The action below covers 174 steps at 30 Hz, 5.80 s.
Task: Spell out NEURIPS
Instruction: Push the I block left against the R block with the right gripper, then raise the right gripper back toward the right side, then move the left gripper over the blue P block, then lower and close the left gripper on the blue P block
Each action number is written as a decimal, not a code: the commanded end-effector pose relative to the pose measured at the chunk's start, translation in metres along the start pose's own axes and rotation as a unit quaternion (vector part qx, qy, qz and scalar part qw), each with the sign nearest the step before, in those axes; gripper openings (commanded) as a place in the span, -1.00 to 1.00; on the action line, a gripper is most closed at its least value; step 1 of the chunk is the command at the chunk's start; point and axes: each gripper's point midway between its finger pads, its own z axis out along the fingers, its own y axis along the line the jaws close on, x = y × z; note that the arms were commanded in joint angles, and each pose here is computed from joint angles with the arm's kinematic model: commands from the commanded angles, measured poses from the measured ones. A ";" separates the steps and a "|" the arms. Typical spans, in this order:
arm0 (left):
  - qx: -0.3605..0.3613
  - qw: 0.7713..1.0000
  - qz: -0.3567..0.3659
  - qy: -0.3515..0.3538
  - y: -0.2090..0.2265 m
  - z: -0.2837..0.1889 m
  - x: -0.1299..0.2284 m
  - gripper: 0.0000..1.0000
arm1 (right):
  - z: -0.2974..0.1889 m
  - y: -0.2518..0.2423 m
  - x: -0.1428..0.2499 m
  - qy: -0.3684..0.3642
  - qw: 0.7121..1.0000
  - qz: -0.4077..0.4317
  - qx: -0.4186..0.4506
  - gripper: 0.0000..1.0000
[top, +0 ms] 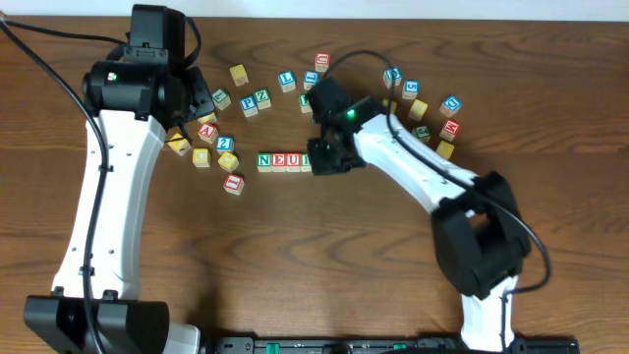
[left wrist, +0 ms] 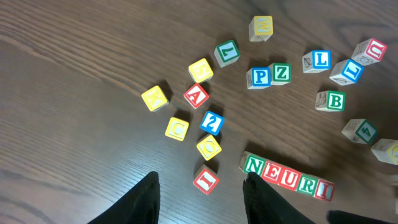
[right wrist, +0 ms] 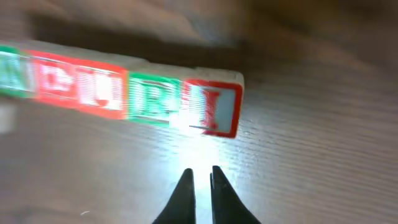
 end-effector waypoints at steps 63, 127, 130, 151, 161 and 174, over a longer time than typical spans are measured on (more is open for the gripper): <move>-0.008 1.000 0.007 0.013 0.003 0.009 0.005 -0.13 | -0.154 -0.143 -0.118 -0.179 0.976 0.107 0.069 0.45; 0.041 0.997 -0.019 0.059 -0.066 0.194 -0.008 0.58 | -0.147 -0.140 -0.100 -0.138 0.983 0.100 0.065 0.59; 0.040 0.997 -0.023 0.061 -0.066 0.201 -0.006 0.54 | -0.147 -0.140 -0.099 -0.137 0.983 0.100 0.065 0.59; 0.039 0.997 -0.025 0.063 -0.071 0.242 0.001 0.54 | -0.146 -0.142 -0.096 -0.132 0.984 0.101 0.070 0.59; 0.037 0.997 -0.024 0.068 -0.070 0.248 0.005 0.53 | -0.147 -0.145 -0.095 -0.131 0.983 0.102 0.080 0.60; 0.028 0.996 -0.022 0.085 -0.066 0.257 0.016 0.51 | -0.147 -0.145 -0.095 -0.130 0.983 0.103 0.080 0.60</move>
